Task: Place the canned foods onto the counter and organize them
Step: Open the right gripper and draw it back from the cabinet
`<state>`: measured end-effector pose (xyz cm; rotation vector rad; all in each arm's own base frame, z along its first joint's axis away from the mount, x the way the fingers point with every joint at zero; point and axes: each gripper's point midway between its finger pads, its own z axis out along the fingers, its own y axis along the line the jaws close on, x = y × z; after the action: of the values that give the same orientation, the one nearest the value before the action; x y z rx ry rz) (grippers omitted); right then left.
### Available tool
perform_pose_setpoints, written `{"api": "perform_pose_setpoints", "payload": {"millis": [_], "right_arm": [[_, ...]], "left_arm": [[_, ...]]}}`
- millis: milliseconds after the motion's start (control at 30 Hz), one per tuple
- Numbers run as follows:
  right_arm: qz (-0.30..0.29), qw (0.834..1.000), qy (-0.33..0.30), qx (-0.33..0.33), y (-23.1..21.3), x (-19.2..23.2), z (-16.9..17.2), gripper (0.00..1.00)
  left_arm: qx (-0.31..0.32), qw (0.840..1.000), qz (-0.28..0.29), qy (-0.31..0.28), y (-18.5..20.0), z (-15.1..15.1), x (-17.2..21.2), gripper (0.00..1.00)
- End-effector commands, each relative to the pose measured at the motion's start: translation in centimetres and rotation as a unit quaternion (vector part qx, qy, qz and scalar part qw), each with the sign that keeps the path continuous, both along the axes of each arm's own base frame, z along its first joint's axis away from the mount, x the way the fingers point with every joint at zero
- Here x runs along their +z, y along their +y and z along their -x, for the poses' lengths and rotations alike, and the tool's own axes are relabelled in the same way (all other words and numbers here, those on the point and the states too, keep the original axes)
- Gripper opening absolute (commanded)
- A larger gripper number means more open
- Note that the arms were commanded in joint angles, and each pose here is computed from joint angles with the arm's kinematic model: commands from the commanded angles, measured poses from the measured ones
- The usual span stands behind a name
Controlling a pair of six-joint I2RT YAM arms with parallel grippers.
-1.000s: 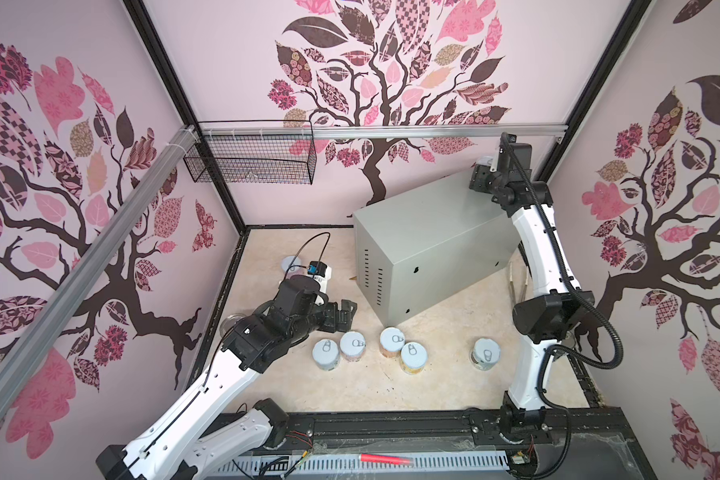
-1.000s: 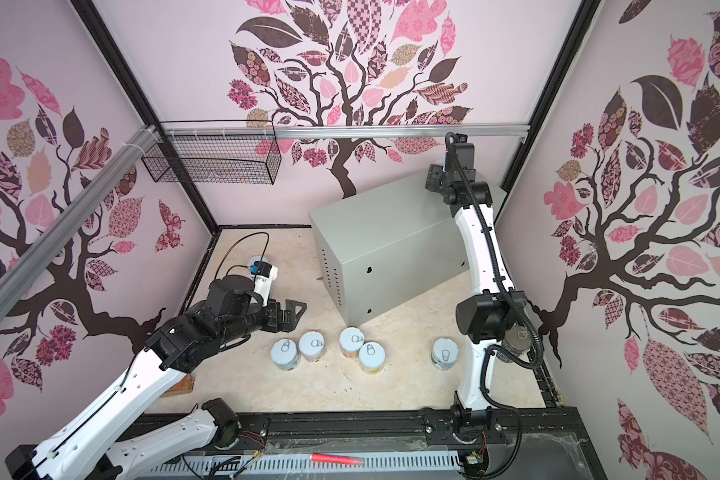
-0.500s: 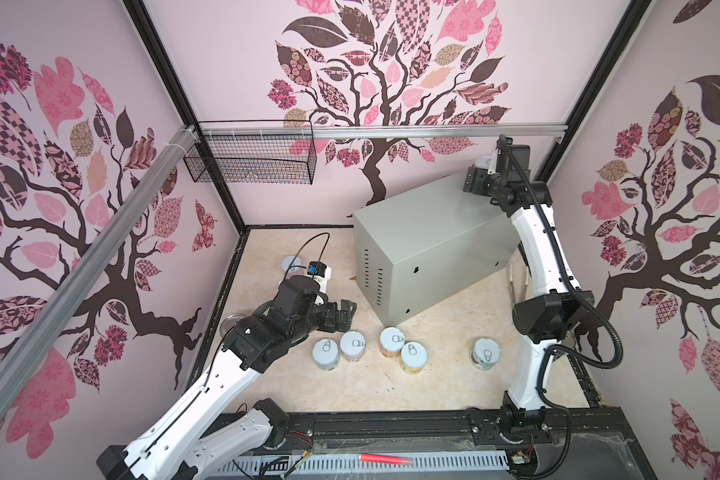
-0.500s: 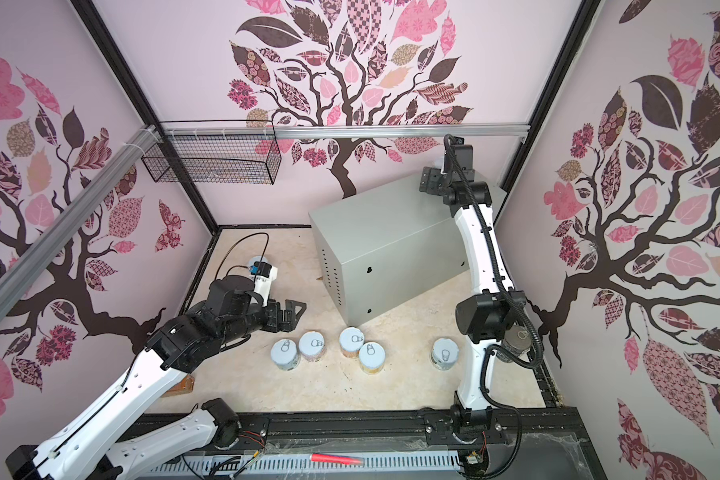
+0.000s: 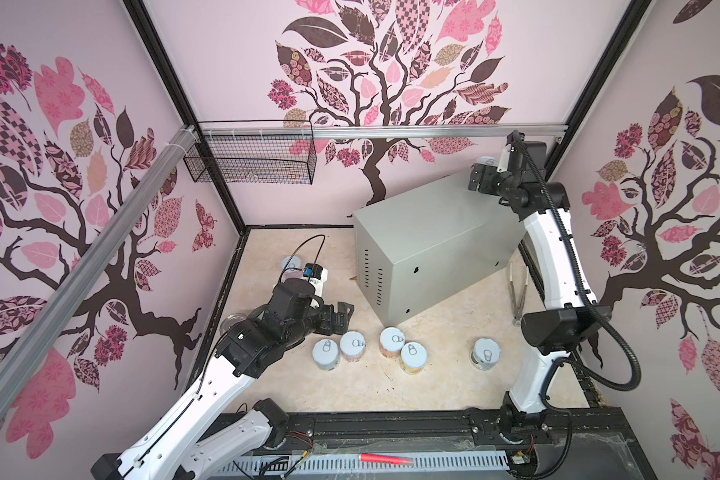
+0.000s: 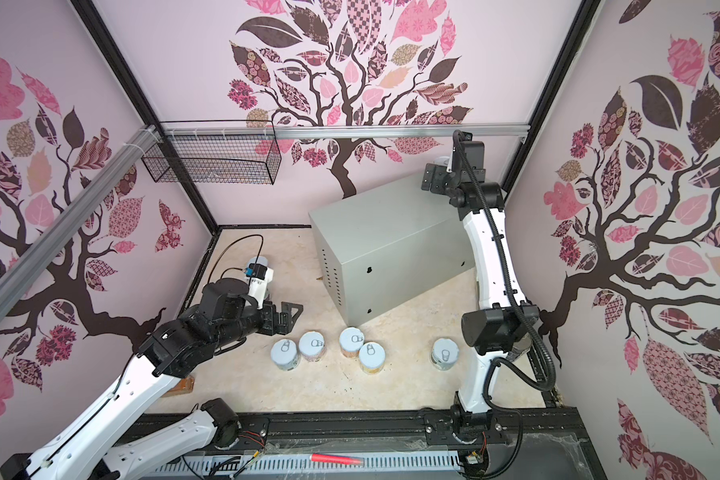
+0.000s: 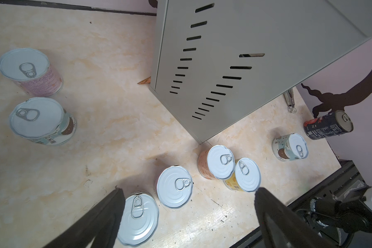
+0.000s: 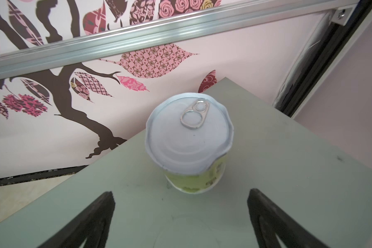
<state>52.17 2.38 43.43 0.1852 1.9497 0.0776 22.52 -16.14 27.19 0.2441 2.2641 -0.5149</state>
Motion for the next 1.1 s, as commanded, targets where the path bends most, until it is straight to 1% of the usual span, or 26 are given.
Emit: {"api": "perform_pose_setpoints", "payload": {"millis": [0, 167, 233, 400, 600, 733, 900, 967, 1067], "right_arm": [[-0.019, 0.999, -0.026, 0.004, -0.1, 3.7, 4.0, 1.0], [-0.027, 1.0, -0.005, 0.003, -0.2, 3.3, 7.1, 1.0], [-0.031, 0.999, -0.009, 0.0, -0.3, 3.5, 8.5, 1.0], [-0.038, 0.999, -0.003, 0.003, -0.1, 2.4, 12.5, 1.0], [-0.005, 1.0, 0.0, 0.001, 0.6, 1.2, 17.4, 1.0], [-0.018, 1.0, -0.018, 0.003, 0.4, 1.1, 20.5, 1.0], [-0.036, 0.999, 0.007, 0.035, 1.2, -1.2, 23.7, 1.0], [-0.045, 0.998, 0.006, 0.037, 1.1, -2.4, 24.8, 1.0], [-0.062, 0.996, 0.022, 0.056, 1.8, -5.2, 26.2, 1.0]], "left_arm": [[-0.001, 1.0, 0.004, -0.008, 0.5, 0.5, 1.1, 0.98], [0.001, 1.0, 0.0, -0.004, 0.9, 1.0, 1.0, 0.98], [0.003, 1.0, -0.003, -0.002, 1.1, 1.1, 0.9, 0.98], [0.003, 1.0, -0.014, 0.003, 1.3, 1.1, 0.7, 0.98], [0.004, 0.999, -0.034, 0.009, 1.6, 1.1, 0.3, 0.98], [0.001, 0.998, -0.057, 0.023, 1.8, 1.1, -0.2, 0.98], [0.0, 0.997, -0.066, 0.036, 1.7, 1.0, -0.8, 0.98], [0.002, 0.997, -0.068, 0.043, 1.6, 0.9, -1.1, 0.98], [0.001, 0.996, -0.066, 0.052, 1.3, 0.8, -1.5, 0.98]]}}
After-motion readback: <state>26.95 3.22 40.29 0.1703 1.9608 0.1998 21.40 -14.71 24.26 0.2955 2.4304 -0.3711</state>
